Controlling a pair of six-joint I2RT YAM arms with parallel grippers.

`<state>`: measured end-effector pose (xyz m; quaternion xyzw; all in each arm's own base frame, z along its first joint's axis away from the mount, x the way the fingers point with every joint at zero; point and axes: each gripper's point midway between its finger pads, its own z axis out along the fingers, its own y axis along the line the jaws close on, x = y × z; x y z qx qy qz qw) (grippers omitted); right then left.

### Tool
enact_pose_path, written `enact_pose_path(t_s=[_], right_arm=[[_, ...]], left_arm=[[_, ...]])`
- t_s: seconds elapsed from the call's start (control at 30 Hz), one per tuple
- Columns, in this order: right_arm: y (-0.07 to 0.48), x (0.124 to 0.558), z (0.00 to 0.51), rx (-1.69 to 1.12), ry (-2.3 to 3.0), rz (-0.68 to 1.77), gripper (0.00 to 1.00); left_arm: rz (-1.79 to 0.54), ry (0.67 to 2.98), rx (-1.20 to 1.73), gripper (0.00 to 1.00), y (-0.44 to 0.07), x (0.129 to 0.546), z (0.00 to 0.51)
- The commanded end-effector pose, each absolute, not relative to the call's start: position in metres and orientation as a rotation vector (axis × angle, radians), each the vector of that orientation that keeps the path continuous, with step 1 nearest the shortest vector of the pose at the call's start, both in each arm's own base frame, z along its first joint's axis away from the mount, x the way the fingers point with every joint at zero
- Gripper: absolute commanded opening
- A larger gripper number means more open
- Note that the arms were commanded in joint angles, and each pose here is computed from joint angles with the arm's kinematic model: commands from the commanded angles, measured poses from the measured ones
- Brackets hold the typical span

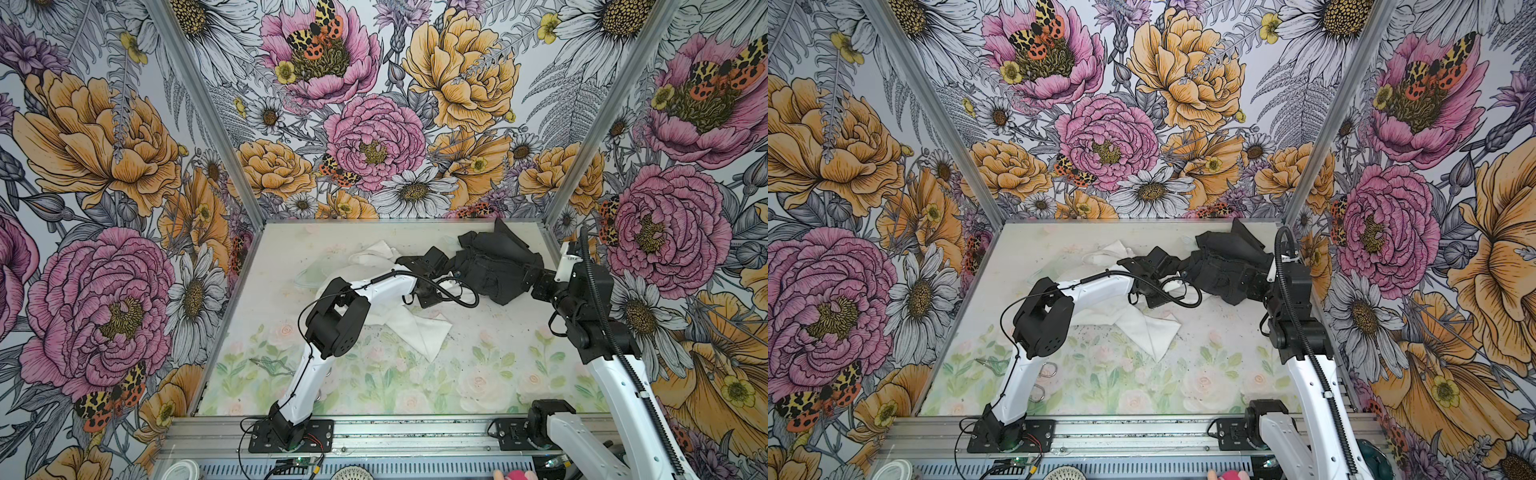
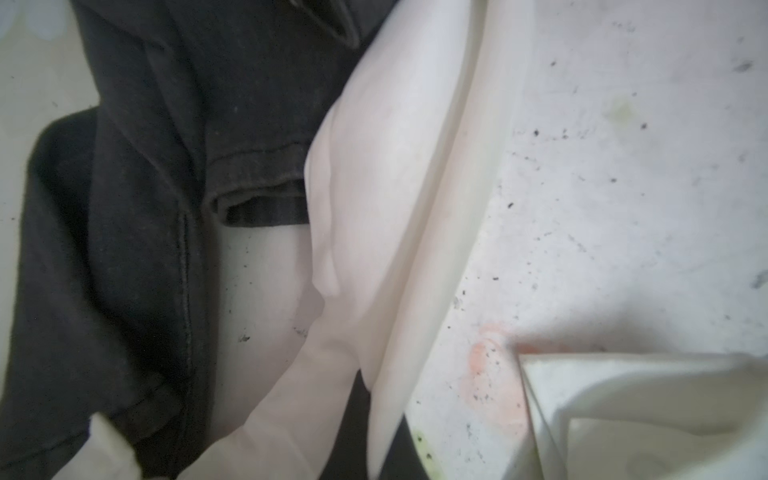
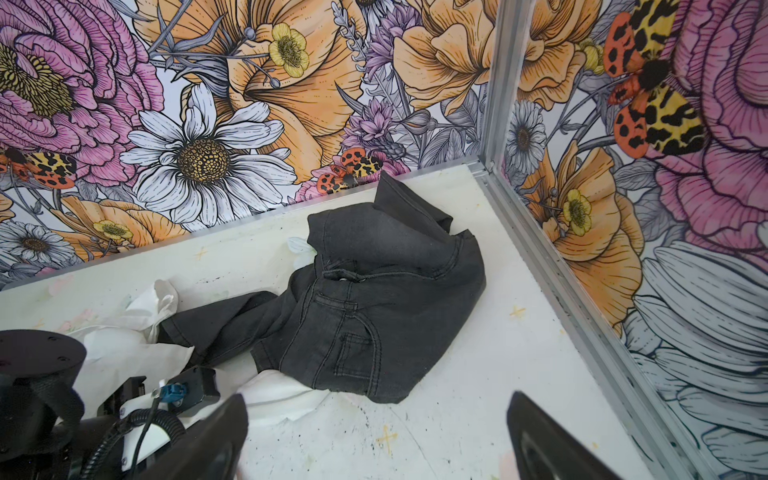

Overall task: Pick out a specific cloth from the pile
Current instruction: 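Lift the white cloth with the left gripper and drag it away from the jeans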

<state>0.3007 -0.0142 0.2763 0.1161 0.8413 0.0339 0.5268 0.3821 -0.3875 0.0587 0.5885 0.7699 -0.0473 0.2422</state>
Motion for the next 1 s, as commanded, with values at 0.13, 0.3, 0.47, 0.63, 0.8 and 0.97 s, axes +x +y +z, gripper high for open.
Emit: enact_pose_path(t_s=[0.13,0.3,0.47,0.63,0.8,0.97], right_arm=[[-0.019,0.3,0.285,0.299,1.97,0.085,0.97],[-0.022,0.3,0.288,0.309,1.961,0.077,0.97],[-0.023,0.3,0.291,0.316,1.953,0.075,0.97],[-0.024,0.3,0.29,0.321,1.955,0.074,0.97],[-0.024,0.301,0.291,0.32,1.955,0.082,0.97],[-0.023,0.304,0.291,0.318,1.959,0.089,0.97]], left_arm=[[-0.232,1.886,1.383,0.0,-0.398,0.39,0.208],[-0.305,1.789,1.302,0.0,-0.397,0.385,0.272],[-0.344,1.716,1.211,0.0,-0.389,0.383,0.328],[-0.344,1.655,1.092,0.0,-0.362,0.386,0.385],[-0.281,1.655,0.97,0.0,-0.315,0.4,0.416],[-0.162,1.656,0.843,0.0,-0.252,0.407,0.443]])
